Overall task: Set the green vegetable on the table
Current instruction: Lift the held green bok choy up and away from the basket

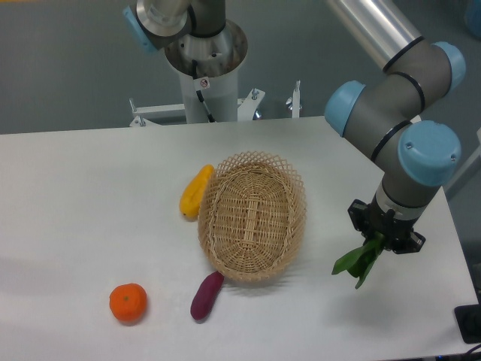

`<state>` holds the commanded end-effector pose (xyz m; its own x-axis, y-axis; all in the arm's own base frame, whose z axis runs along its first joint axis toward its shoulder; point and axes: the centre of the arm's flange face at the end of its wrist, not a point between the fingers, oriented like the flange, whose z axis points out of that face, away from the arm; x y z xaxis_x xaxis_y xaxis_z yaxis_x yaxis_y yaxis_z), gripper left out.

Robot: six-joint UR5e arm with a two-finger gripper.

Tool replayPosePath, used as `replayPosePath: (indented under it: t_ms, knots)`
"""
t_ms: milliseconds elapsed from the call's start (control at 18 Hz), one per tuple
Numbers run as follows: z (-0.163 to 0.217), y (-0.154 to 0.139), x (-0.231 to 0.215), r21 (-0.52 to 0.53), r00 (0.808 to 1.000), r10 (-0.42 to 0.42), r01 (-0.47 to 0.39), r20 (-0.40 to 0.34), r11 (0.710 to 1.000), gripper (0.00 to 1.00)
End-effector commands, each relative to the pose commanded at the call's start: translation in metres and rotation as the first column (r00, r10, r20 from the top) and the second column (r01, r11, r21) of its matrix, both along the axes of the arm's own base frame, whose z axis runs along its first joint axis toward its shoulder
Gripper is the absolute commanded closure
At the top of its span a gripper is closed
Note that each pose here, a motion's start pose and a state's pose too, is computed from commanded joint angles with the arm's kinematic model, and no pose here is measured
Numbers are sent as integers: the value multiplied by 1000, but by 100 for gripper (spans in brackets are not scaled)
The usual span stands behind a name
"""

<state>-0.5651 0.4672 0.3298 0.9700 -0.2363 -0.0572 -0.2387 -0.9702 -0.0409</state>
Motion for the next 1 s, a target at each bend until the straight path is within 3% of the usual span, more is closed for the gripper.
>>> replayPosePath:
  t_ms: [333, 500, 778, 1000]
  knots:
    - [4, -2, 1, 2, 1000, -3, 3, 1, 1000, 93]
    - [5, -16, 5, -5, 1000, 12, -12, 11, 1000, 93]
    - [-5, -67, 15, -18, 999, 9, -8, 54, 1000, 93]
    - [-29, -104, 24, -35, 994, -58, 61, 94, 997, 93]
